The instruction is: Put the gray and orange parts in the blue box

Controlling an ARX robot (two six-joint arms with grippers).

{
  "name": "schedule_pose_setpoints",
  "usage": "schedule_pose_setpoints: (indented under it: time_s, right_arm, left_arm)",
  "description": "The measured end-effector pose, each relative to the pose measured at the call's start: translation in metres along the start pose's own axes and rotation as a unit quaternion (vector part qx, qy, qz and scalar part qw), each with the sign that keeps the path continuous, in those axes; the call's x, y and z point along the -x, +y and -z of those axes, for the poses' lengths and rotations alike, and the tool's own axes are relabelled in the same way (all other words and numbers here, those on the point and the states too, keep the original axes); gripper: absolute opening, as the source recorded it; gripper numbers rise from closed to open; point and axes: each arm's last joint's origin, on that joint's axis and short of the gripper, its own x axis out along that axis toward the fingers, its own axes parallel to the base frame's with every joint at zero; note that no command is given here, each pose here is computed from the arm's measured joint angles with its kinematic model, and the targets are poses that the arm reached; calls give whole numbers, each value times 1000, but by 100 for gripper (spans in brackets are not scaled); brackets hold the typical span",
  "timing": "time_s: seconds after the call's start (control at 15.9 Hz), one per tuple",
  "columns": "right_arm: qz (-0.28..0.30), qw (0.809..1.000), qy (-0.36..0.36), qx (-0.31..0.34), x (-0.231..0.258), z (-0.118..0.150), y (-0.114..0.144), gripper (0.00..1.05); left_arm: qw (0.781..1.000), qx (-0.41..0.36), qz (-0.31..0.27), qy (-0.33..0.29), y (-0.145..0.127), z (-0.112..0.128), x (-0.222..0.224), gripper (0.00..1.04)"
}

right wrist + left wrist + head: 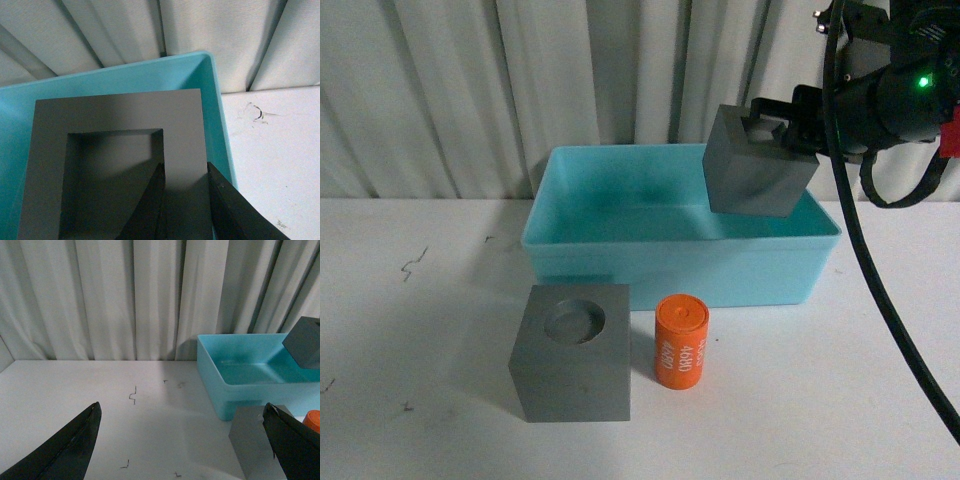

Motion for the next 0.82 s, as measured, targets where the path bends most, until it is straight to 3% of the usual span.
schedule_pose_setpoints:
  time_s: [0.44, 0.5, 0.57, 0.82]
  right_arm:
    - [66, 997, 25, -3, -14, 20, -9, 18]
    - [73, 997, 27, -5, -14, 20, -9, 30]
    - [100, 995, 3, -10, 5, 12, -13, 63]
    - [82, 992, -90, -45, 106, -20, -13, 99]
  left_arm:
    - [1000, 0, 0, 0, 0, 0, 0, 98]
    - [1000, 0, 0, 0, 0, 0, 0, 98]
    - [1000, 0, 0, 0, 0, 0, 0, 98]
    - [1000, 0, 0, 0, 0, 0, 0, 98]
